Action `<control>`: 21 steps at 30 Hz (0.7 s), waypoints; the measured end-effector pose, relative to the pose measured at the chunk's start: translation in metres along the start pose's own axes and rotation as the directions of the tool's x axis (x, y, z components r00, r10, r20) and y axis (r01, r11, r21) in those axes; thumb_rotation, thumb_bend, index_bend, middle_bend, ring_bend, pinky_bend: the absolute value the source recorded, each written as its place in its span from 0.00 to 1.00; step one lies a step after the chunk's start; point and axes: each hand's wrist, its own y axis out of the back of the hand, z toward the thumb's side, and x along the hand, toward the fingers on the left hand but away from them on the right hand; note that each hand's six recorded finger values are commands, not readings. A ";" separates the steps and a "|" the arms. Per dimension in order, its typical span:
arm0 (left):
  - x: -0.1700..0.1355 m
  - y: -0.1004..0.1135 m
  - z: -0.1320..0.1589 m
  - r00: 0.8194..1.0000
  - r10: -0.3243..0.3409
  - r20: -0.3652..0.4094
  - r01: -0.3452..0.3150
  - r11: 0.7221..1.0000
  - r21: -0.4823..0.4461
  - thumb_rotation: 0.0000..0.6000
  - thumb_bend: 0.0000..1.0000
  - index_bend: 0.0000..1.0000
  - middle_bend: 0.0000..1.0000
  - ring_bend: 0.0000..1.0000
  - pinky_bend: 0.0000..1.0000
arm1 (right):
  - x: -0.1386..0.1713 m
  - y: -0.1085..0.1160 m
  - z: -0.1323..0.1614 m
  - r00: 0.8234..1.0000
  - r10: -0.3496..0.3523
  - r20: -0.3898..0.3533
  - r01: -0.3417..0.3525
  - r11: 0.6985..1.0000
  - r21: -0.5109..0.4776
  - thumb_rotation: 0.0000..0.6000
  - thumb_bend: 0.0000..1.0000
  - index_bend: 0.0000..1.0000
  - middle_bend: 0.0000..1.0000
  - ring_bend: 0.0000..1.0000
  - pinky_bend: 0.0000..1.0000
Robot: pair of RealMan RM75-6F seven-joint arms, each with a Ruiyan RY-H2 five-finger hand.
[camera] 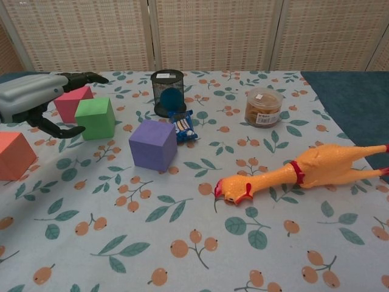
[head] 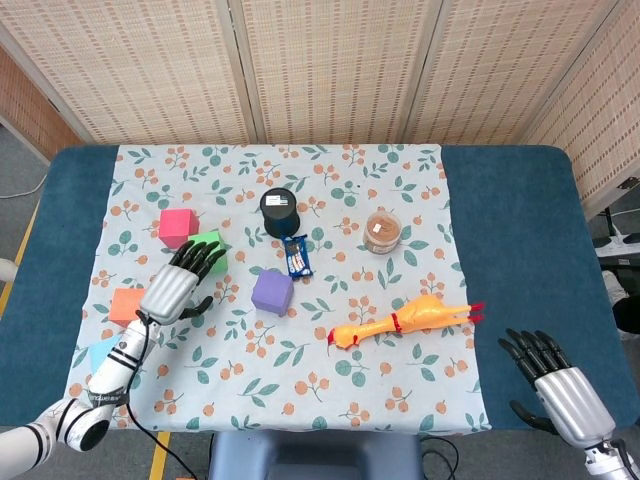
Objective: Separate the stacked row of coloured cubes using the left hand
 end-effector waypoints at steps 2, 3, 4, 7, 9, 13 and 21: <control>0.010 -0.003 -0.002 1.000 -0.006 0.000 0.006 1.000 0.016 1.00 0.38 0.00 0.00 0.00 0.00 | 0.000 -0.001 0.000 1.000 0.004 0.001 -0.004 1.000 0.003 1.00 0.19 0.00 0.00 0.00 0.00; 0.014 -0.004 -0.003 1.000 -0.004 -0.001 0.004 1.000 0.021 1.00 0.38 0.00 0.00 0.00 0.00 | -0.001 -0.001 0.000 1.000 0.004 0.002 -0.004 1.000 0.005 1.00 0.19 0.00 0.00 0.00 0.00; 0.020 -0.005 -0.004 1.000 -0.003 -0.001 0.003 1.000 0.026 1.00 0.38 0.00 0.00 0.00 0.00 | -0.001 -0.002 0.000 1.000 0.004 0.003 -0.004 1.000 0.005 1.00 0.19 0.00 0.00 0.00 0.00; 0.035 -0.009 -0.007 1.000 -0.010 -0.006 0.011 0.999 0.040 1.00 0.37 0.00 0.00 0.00 0.00 | -0.001 -0.001 -0.001 1.000 0.001 0.008 -0.001 1.000 0.007 1.00 0.19 0.00 0.00 0.00 0.00; 0.042 -0.013 -0.009 1.000 -0.025 -0.015 0.026 0.999 0.048 1.00 0.37 0.00 0.00 0.00 0.00 | -0.002 -0.002 -0.001 1.000 0.002 0.010 -0.002 1.000 0.008 1.00 0.19 0.00 0.00 0.00 0.00; 0.057 -0.023 -0.016 0.997 -0.056 -0.045 0.059 0.997 0.059 1.00 0.36 0.00 0.00 0.00 0.00 | -0.003 -0.002 -0.002 1.000 0.000 0.016 -0.001 1.000 0.010 1.00 0.19 0.00 0.00 0.00 0.00; 0.071 -0.032 -0.030 0.991 -0.081 -0.105 0.088 0.994 0.061 1.00 0.36 0.00 0.00 0.00 0.00 | -0.004 -0.001 -0.004 1.000 -0.004 0.023 0.004 1.000 0.012 1.00 0.19 0.00 0.00 0.00 0.00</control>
